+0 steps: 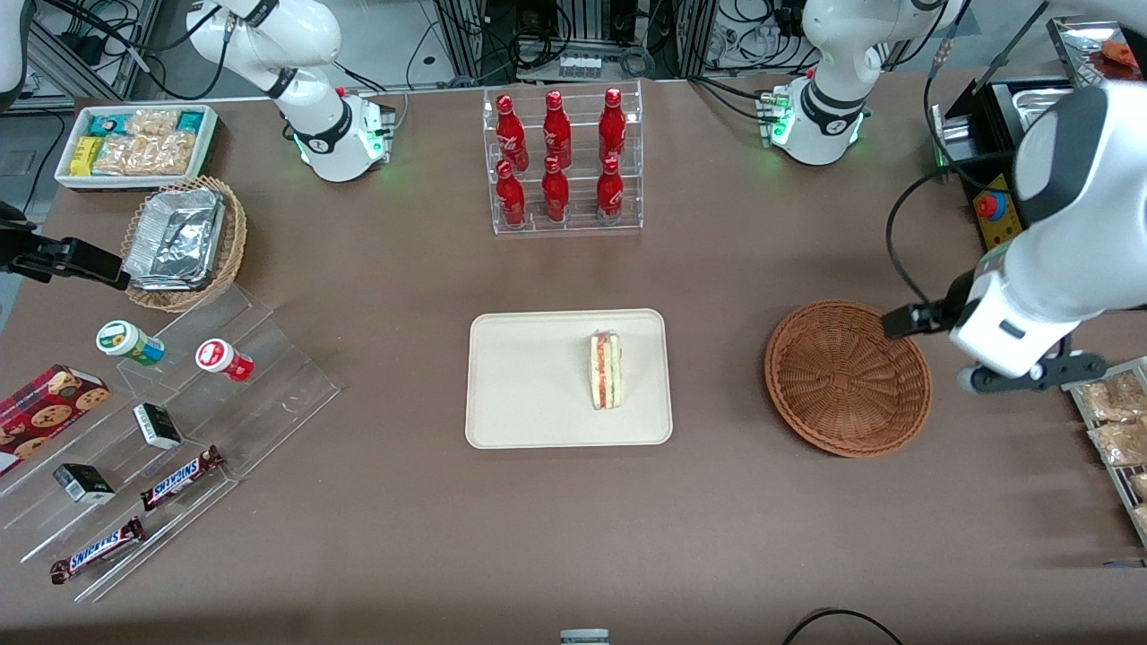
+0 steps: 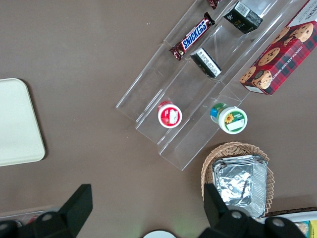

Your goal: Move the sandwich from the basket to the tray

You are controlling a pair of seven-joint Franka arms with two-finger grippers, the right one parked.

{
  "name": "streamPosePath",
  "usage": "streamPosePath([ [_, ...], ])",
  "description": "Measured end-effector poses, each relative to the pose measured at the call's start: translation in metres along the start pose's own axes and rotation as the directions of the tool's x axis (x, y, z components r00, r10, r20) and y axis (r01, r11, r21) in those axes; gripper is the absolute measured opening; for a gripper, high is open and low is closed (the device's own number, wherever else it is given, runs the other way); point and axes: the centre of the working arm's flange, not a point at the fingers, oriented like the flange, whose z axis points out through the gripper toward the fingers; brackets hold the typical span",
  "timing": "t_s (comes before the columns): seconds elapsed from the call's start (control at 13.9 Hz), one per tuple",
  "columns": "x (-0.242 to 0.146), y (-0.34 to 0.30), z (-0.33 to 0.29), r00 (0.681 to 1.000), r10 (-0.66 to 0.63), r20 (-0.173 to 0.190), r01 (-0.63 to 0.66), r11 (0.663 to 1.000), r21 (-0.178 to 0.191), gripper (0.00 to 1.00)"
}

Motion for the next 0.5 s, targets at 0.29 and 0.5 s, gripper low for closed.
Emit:
streamPosePath([
  [0.29, -0.024, -0.058, -0.032, 0.997, 0.073, 0.019, -0.073, 0.997, -0.014, 1.00],
  [0.5, -0.046, -0.073, -0.037, 0.995, 0.073, 0.075, -0.073, 0.997, -0.001, 1.00],
])
